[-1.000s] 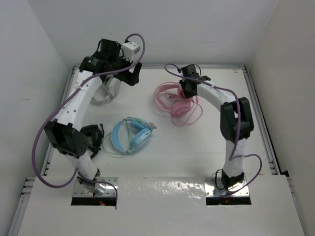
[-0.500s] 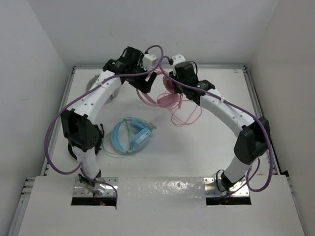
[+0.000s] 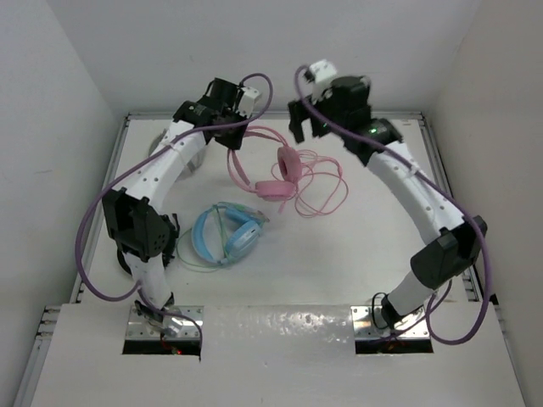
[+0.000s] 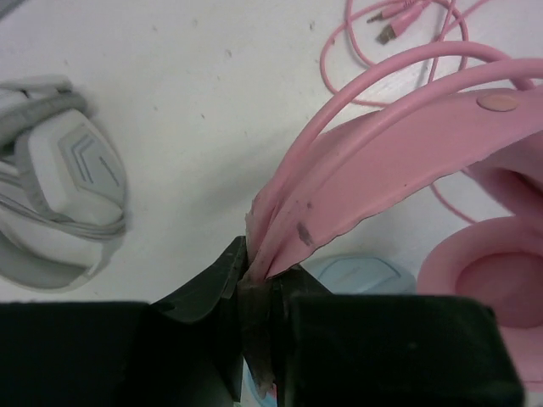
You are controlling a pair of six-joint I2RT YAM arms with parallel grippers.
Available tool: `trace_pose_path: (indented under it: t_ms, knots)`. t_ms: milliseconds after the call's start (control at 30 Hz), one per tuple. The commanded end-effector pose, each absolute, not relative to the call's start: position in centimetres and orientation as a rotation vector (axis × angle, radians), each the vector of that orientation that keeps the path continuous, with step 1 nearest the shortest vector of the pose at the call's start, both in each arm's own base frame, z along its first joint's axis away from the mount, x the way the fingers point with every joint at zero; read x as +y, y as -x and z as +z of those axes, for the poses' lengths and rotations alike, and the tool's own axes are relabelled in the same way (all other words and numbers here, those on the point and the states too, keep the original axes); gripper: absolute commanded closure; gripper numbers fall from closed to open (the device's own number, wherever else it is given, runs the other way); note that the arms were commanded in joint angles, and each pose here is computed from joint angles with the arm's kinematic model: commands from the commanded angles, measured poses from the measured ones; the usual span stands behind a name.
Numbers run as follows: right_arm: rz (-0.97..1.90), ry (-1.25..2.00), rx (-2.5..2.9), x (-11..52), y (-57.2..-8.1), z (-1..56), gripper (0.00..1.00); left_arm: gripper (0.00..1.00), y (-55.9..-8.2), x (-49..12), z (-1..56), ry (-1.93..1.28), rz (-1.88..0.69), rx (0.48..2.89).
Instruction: Wrap the headphones
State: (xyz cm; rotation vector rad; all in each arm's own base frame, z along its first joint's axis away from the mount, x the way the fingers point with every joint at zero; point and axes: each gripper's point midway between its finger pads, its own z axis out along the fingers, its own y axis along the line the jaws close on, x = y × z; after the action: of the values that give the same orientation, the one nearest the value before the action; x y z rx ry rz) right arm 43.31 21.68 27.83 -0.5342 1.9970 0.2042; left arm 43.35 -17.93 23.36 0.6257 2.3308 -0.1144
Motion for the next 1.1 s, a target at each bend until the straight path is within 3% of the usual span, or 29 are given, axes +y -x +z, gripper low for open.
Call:
trace_pose_path:
  t_ms: [0, 67, 167, 233, 267, 367, 467, 533, 867, 1067]
  knots:
    - [0.382, 0.517, 1.71, 19.2, -43.3, 39.8, 0.01, 1.0, -43.7, -16.7, 26.7, -0.467, -0.312, 2.297]
    - [0.499, 0.529, 1.588, 18.4, -41.3, 43.5, 0.01, 1.0, -44.6, -15.7, 27.4, -0.415, -0.374, 2.285]
    - [0.518, 0.627, 1.508, 18.5, -38.8, 42.1, 0.01, 1.0, -45.8, -14.8, 31.4, -0.343, -0.459, 2.191]
    - [0.48, 0.663, 1.549, 18.0, -39.0, 36.3, 0.05, 1.0, -46.3, -13.9, 36.7, -0.313, -0.467, 2.044]
    - [0.44, 0.694, 1.629, 17.4, -39.2, 30.5, 0.06, 1.0, -46.2, -13.7, 38.7, -0.313, -0.46, 1.99]
    - [0.298, 0.797, 1.605, 16.5, -40.3, 24.3, 0.02, 1.0, -45.2, -13.3, 44.6, -0.276, -0.459, 1.833]
    - [0.257, 0.874, 1.429, 17.4, -41.1, 23.6, 0.01, 1.0, -43.9, -13.1, 48.2, -0.232, -0.478, 1.737]
    - [0.234, 0.905, 1.308, 18.2, -42.1, 25.6, 0.01, 1.0, -43.5, -13.2, 49.3, -0.197, -0.506, 1.721]
    - [0.178, 0.905, 1.312, 19.7, -48.8, 23.2, 0.01, 1.0, -42.0, -13.7, 52.8, -0.19, -0.57, 1.637]
    - [0.469, 0.888, 1.39, 24.4, -46.3, 20.2, 0.05, 1.0, -42.4, -12.7, 53.5, -0.124, -0.534, 1.616]
